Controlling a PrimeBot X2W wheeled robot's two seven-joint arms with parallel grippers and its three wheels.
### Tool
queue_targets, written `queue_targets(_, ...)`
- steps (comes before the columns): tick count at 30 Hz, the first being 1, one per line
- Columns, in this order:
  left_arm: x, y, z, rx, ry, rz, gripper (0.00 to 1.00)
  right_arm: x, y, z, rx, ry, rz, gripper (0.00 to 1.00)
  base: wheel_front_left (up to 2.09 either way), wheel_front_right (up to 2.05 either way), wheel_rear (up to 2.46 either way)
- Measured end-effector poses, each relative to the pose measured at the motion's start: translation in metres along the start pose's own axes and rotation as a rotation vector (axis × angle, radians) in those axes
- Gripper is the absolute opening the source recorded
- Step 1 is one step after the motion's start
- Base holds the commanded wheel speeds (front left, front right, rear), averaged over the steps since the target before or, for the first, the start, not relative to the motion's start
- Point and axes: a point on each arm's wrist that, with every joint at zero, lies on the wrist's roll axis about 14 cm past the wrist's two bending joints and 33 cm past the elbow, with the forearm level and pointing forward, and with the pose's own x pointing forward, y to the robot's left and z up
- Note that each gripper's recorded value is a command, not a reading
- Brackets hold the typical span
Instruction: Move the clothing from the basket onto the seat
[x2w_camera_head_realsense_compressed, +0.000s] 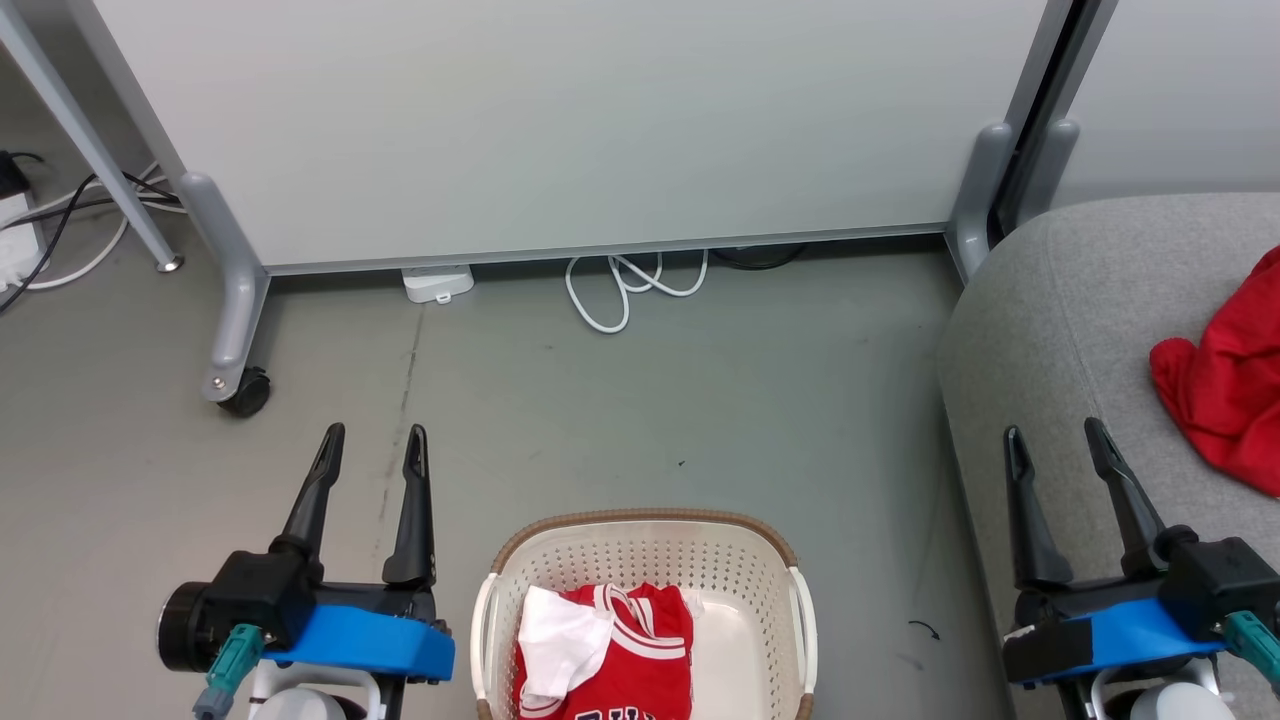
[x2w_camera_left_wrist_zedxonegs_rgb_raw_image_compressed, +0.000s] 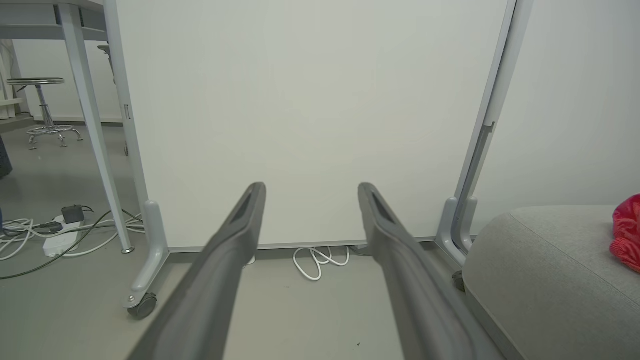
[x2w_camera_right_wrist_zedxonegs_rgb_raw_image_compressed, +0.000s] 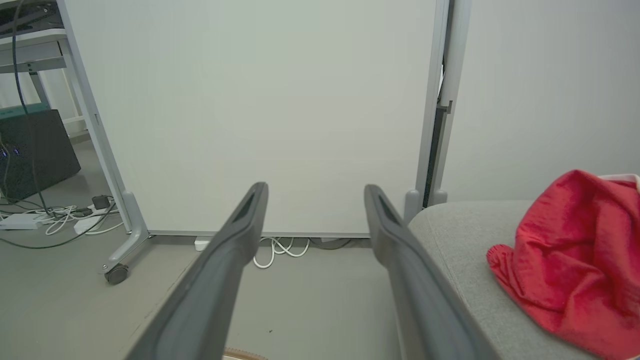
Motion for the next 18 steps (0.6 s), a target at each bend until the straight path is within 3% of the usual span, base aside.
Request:
queue_targets(12, 0.004, -0.002, -0.001, 0.006, 0.002, -0.009, 1.0, 0.001, 0.001, -0.004, 0.011, 0.01, 0.001, 1.0, 0.0, 0.0, 0.0)
queue_targets(18, 0.021, -0.02, -0.001, 0.028, 0.006, -0.09, 1.0, 0.005, 0.002, -0.008, 0.014, 0.017, 0.006, 1.0, 0.0, 0.0, 0.0)
